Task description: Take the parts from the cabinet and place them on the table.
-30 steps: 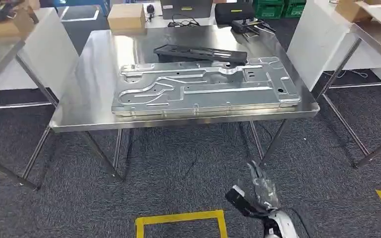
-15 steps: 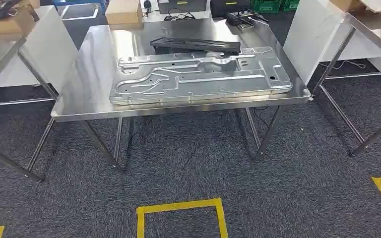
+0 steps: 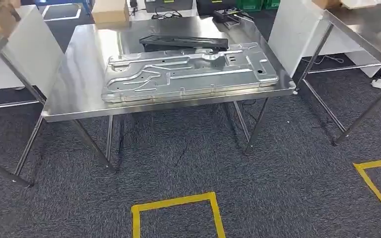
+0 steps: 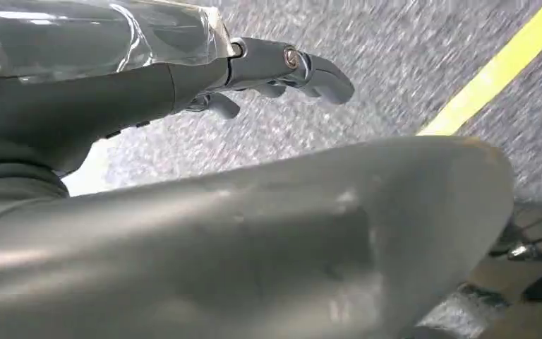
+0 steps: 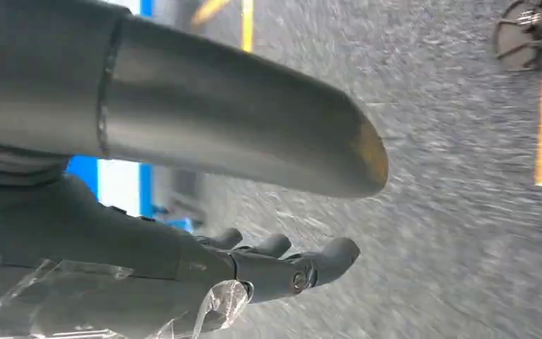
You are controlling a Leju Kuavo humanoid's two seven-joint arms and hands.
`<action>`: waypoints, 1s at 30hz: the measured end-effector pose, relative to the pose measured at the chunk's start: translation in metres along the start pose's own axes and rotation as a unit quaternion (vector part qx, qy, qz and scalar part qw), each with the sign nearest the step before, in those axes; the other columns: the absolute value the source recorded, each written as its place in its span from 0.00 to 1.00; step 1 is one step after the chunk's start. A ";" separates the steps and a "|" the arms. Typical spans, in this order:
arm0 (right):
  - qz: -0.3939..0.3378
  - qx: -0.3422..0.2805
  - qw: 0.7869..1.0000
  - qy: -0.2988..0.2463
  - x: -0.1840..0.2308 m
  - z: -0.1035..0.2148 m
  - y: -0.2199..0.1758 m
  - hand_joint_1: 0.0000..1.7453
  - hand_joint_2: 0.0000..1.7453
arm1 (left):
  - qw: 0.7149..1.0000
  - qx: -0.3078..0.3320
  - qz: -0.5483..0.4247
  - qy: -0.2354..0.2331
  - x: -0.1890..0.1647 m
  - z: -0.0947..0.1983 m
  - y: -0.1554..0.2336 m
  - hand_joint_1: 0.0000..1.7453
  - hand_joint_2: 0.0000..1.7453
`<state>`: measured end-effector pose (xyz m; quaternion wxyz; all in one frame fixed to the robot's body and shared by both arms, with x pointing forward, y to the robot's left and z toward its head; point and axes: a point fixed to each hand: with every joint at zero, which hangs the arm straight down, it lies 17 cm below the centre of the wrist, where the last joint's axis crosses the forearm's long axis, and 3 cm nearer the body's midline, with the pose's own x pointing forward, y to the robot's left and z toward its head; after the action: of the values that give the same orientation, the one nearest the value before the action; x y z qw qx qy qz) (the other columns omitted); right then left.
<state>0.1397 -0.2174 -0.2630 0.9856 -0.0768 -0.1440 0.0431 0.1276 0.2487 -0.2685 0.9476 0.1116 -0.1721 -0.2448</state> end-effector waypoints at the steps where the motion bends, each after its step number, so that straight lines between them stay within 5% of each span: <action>1: 0.008 -0.001 1.000 -0.015 0.004 0.000 -0.001 0.00 0.00 | 1.000 0.007 0.007 -0.010 0.004 0.000 0.003 0.00 0.00; 4: 0.031 0.000 0.999 -0.038 0.009 -0.001 -0.003 0.00 0.00 | 0.999 0.017 0.039 -0.029 0.017 -0.001 0.008 0.00 0.00; 10: 0.029 -0.003 0.999 0.025 -0.015 -0.004 -0.014 0.00 0.00 | 0.995 0.026 0.076 -0.056 0.051 -0.004 0.020 0.00 0.00; 15: 0.018 -0.009 0.997 0.070 -0.036 -0.004 -0.022 0.00 0.00 | 0.994 0.026 0.105 -0.030 0.037 -0.004 0.017 0.00 0.00; 26: 0.014 -0.026 1.000 0.009 -0.015 -0.008 -0.035 0.00 0.00 | 0.992 0.011 0.115 0.042 -0.009 0.000 0.001 0.00 0.00; 30: 0.020 -0.037 0.999 0.019 -0.023 -0.009 -0.045 0.00 0.00 | 0.992 0.025 0.123 0.019 0.001 0.000 0.004 0.00 0.00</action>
<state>0.1231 -0.2651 -0.2708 0.9837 -0.1168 -0.1252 0.0557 0.1308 0.2518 -0.2669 0.9705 0.1177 -0.1728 -0.1197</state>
